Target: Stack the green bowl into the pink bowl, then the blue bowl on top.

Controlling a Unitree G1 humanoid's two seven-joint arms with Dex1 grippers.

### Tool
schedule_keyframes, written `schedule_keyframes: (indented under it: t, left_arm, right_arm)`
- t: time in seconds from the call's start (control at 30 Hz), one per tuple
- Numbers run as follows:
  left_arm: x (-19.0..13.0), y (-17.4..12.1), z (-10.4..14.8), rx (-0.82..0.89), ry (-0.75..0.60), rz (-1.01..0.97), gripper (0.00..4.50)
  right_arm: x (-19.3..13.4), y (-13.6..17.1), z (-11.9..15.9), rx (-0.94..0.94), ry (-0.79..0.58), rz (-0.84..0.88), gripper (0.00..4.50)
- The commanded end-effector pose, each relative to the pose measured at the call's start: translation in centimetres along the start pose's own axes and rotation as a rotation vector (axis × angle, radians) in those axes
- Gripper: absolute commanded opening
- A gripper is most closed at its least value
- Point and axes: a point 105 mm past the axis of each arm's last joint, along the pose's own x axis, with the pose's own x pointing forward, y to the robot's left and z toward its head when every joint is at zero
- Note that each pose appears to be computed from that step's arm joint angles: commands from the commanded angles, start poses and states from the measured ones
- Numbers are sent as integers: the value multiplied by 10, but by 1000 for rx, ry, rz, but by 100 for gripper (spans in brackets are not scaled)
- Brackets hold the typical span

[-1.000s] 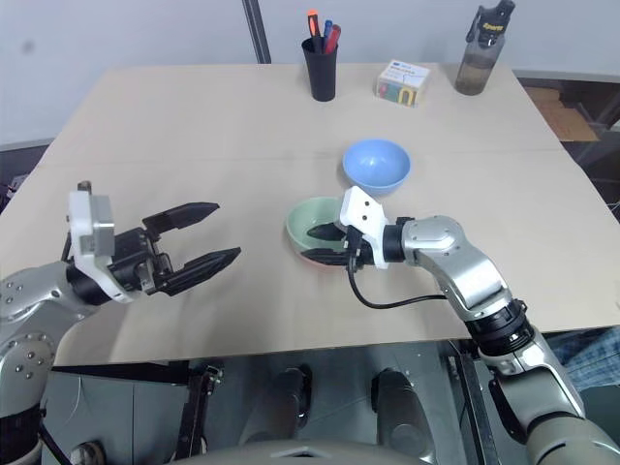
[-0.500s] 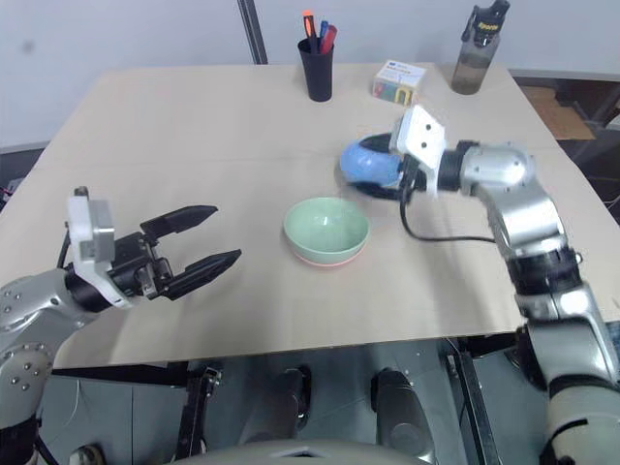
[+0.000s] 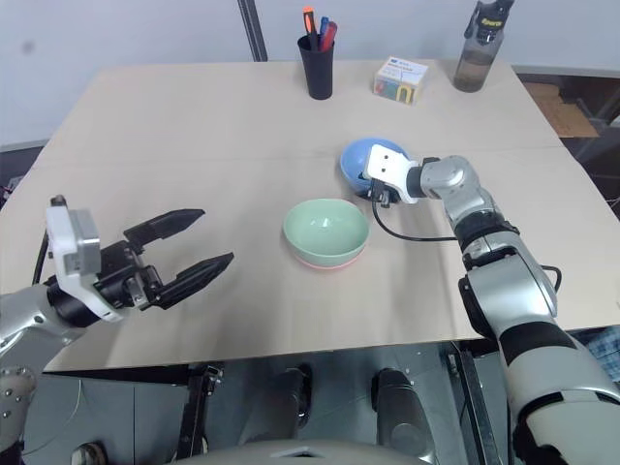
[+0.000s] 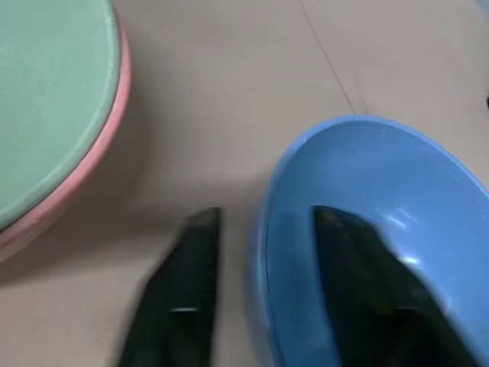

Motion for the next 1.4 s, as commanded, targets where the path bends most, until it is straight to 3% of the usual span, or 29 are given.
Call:
schedule_keyframes:
  t: [0.03, 0.27, 0.37, 0.43, 0.57, 0.73, 0.8, 0.83, 0.87, 0.9, 0.97, 1.03, 1.07, 1.17, 1.27, 1.4]
  left_arm:
    - [-1, -5, 11, 48, -24, 2, 450]
    - [4, -3, 9, 47, -33, -1, 450]
    - [7, -1, 8, 43, -38, -7, 450]
    - [8, 0, 7, 41, -39, -10, 450]
    - [9, 1, 4, 36, -40, -17, 450]
    - [15, 6, 6, 41, -55, -36, 450]
    - [17, 7, 6, 46, -57, -46, 450]
    - [18, 7, 6, 46, -58, -49, 450]
    - [18, 7, 6, 47, -56, -53, 450]
    - [18, 6, 6, 49, -55, -56, 450]
    - [19, 6, 4, 48, -41, -60, 450]
    - [19, 2, -1, 63, -6, -66, 450]
    - [18, 1, -3, 79, 5, -54, 450]
    - [16, 6, -7, 103, -6, 41, 450]
    - [6, 0, -8, 67, -5, -2, 450]
    - [-25, -7, -8, -37, 35, -43, 450]
  right_arm:
    - [-6, -14, 18, -34, -57, -29, 12]
    - [-19, -23, 31, -58, -123, -37, 5]
    - [-45, -25, 69, -29, -330, 5, 5]
    - [-66, -7, 92, -16, -429, 103, 5]
    - [-83, 38, 118, 80, -493, 235, 5]
    - [-69, 72, 114, 150, -437, 285, 5]
    - [-62, 77, 111, 198, -436, 289, 80]
    - [-59, 78, 110, 212, -437, 290, 97]
    - [-57, 79, 108, 210, -427, 287, 154]
    - [-55, 79, 105, 201, -416, 282, 175]
    - [-55, 77, 103, 196, -411, 267, 246]
    - [-58, 69, 101, 183, -418, 190, 344]
    - [-62, 67, 100, 188, -420, 171, 367]
    - [-80, 67, 97, 228, -446, 144, 367]
    - [-100, 71, 82, 277, -416, 105, 367]
    - [-145, 74, 36, 439, -289, -10, 367]
